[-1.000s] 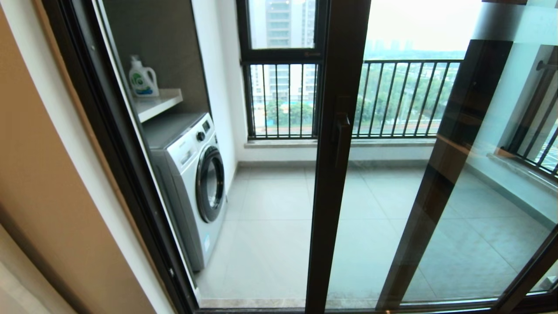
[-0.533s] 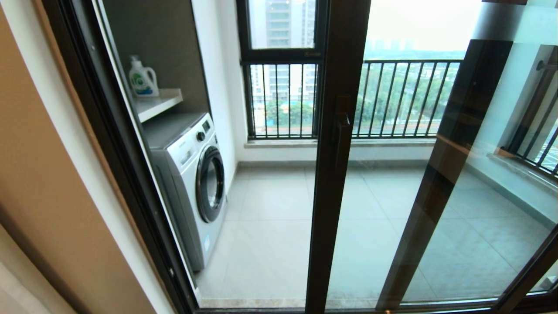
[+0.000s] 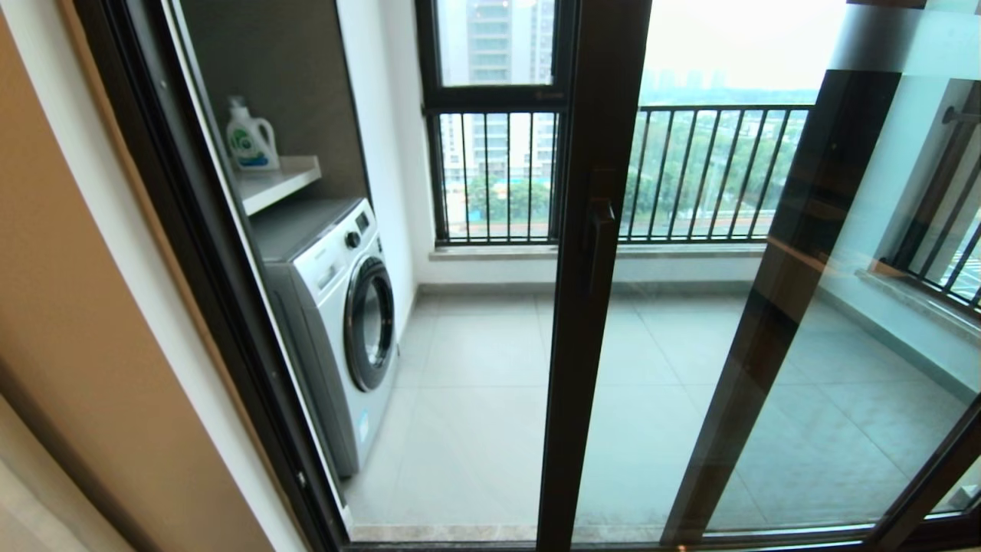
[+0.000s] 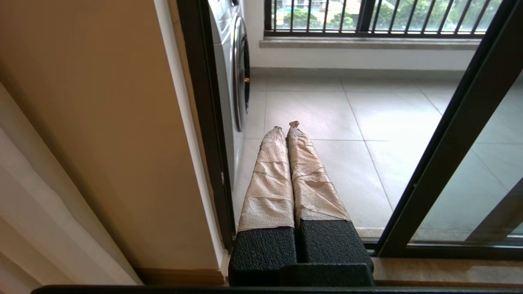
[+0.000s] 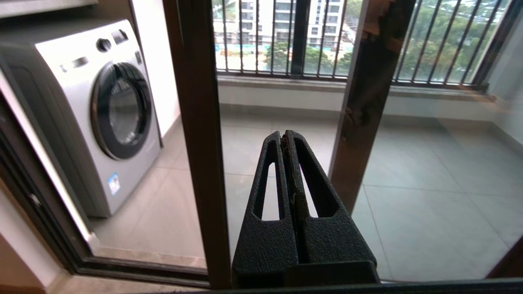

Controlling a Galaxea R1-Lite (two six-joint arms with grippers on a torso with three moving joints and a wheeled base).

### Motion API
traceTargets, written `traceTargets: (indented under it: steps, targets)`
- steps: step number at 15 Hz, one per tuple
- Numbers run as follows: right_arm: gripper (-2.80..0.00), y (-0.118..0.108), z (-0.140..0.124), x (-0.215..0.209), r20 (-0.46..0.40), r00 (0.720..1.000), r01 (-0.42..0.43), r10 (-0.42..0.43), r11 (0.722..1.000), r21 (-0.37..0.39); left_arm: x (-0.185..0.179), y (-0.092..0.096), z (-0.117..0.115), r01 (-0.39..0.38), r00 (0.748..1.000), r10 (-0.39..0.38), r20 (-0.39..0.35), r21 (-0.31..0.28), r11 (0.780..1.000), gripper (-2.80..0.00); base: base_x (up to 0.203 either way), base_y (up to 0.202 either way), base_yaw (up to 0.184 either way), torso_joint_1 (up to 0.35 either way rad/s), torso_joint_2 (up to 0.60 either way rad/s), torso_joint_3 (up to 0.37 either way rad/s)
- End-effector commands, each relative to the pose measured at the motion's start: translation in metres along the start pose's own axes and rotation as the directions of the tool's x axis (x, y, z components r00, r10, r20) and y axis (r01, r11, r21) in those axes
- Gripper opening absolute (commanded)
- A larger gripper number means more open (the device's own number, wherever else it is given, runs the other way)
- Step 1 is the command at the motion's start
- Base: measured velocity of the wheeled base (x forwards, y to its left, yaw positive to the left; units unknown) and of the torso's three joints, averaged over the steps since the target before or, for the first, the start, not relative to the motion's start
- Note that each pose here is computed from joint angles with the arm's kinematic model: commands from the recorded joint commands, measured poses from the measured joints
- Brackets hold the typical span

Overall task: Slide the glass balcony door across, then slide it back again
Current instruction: Open the slid door

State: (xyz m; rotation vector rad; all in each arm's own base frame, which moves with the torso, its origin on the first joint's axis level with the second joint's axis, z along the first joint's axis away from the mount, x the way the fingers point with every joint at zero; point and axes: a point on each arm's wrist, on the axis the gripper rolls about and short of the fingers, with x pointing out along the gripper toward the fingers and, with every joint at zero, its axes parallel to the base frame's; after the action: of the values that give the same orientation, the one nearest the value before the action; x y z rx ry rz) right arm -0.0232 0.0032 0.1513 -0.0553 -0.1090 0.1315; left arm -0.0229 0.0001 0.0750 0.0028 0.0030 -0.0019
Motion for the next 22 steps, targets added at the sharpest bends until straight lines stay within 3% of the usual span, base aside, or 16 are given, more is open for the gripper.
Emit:
traceTargets:
  steps: [1, 4, 6, 9, 10, 12, 14, 17, 20, 22]
  targets:
    - [-2.8, -0.008, 0.048, 0.045, -0.109, 0.994, -0.028, 0.03, 0.999, 0.017, 0.0, 0.0, 0.0, 0.0, 1.0, 0.0, -0.003, 0.0, 1.0, -2.8, 0.0, 0.0, 0.0, 0.0, 0.0, 0.0]
    - [-2.8, -0.016, 0.075, 0.119, -0.174, 0.98, -0.094, 0.096, 0.995, 0.019, 0.0, 0.0, 0.0, 0.0, 1.0, 0.0, -0.003, 0.0, 1.0, -2.8, 0.0, 0.0, 0.0, 0.0, 0.0, 0.0]
    - [-2.8, -0.012, 0.087, 0.174, -0.159, 0.975, -0.156, 0.154, 0.988, 0.001, 0.0, 0.0, 0.0, 0.0, 1.0, 0.0, -0.003, 0.0, 1.0, -2.8, 0.0, 0.0, 0.0, 0.0, 0.0, 0.0]
    - [-2.8, 0.042, 0.105, 0.204, -0.091, 0.938, -0.339, 0.335, 0.94, -0.04, 0.0, 0.0, 0.0, 0.0, 1.0, 0.0, -0.003, 0.0, 1.0, -2.8, 0.0, 0.0, 0.0, 0.0, 0.0, 0.0]
    - [-2.8, 0.061, 0.108, 0.204, -0.085, 0.934, -0.352, 0.347, 0.934, -0.058, 0.0, 0.0, 0.0, 0.0, 1.0, 0.0, -0.003, 0.0, 1.0, -2.8, 0.0, 0.0, 0.0, 0.0, 0.0, 0.0]
    - [-2.8, 0.102, 0.106, 0.208, -0.109, 0.947, -0.313, 0.302, 0.944, -0.101, 0.0, 0.0, 0.0, 0.0, 1.0, 0.0, -0.003, 0.0, 1.0, -2.8, 0.0, 0.0, 0.0, 0.0, 0.0, 0.0]
    - [-2.8, 0.129, 0.103, 0.223, -0.101, 0.952, -0.299, 0.288, 0.948, -0.11, 0.0, 0.0, 0.0, 0.0, 1.0, 0.0, -0.003, 0.0, 1.0, -2.8, 0.0, 0.0, 0.0, 0.0, 0.0, 0.0]
    - [-2.8, 0.162, 0.097, 0.262, -0.049, 0.962, -0.27, 0.269, 0.963, -0.019, 0.0, 0.0, 0.0, 0.0, 1.0, 0.0, -0.003, 0.0, 1.0, -2.8, 0.0, 0.0, 0.0, 0.0, 0.0, 0.0]
    - [-2.8, 0.177, 0.062, 0.321, -0.106, 0.977, -0.181, 0.183, 0.983, 0.028, 0.0, 0.0, 0.0, 0.0, 1.0, 0.0, -0.003, 0.0, 1.0, -2.8, 0.0, 0.0, 0.0, 0.0, 0.0, 0.0]
    - [-2.8, 0.177, 0.047, 0.366, -0.101, 0.989, -0.105, 0.112, 0.992, 0.066, 0.0, 0.0, 0.0, 0.0, 1.0, 0.0, -0.003, 0.0, 1.0, -2.8, 0.0, 0.0, 0.0, 0.0, 0.0, 0.0]
